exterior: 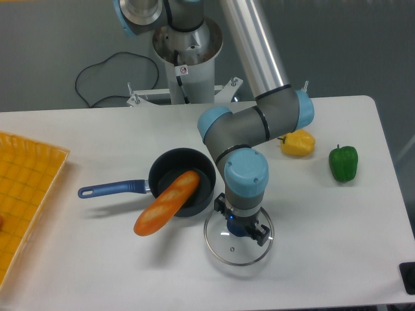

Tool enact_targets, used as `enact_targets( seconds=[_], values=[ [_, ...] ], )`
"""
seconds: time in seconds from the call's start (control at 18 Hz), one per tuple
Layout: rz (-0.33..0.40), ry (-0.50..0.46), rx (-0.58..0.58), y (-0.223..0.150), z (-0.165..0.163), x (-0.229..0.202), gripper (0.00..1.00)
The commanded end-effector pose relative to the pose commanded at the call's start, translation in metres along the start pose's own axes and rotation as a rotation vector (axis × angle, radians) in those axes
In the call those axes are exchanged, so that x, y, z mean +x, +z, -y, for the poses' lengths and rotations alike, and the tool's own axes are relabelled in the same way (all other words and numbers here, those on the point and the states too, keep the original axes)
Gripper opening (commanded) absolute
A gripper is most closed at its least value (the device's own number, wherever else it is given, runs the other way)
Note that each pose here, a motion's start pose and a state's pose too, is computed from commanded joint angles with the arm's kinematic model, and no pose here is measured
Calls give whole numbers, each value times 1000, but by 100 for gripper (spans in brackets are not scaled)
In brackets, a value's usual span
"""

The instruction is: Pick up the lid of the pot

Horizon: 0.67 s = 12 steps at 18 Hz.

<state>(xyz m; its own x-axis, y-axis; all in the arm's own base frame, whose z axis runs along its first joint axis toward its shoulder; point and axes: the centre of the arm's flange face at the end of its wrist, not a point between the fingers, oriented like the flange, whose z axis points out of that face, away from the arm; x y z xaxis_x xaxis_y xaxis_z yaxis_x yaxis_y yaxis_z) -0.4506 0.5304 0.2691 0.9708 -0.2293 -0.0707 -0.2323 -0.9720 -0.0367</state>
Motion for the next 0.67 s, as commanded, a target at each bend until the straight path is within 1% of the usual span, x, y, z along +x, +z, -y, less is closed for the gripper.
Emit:
enact_targets(
  seconds=[0.11,0.33,0.39,0.56,0.67],
  values=[
    [1,-11,-1,-10,-10,-4,41],
    [-7,-24,-6,-24,-18,-10,41],
    [-4,-31,-5,-33,-22,-12,41],
    [-29,-38,-17,-41,-29,-12,41],
    [-26,-44,-16,-47,-32,-13,41]
  ],
)
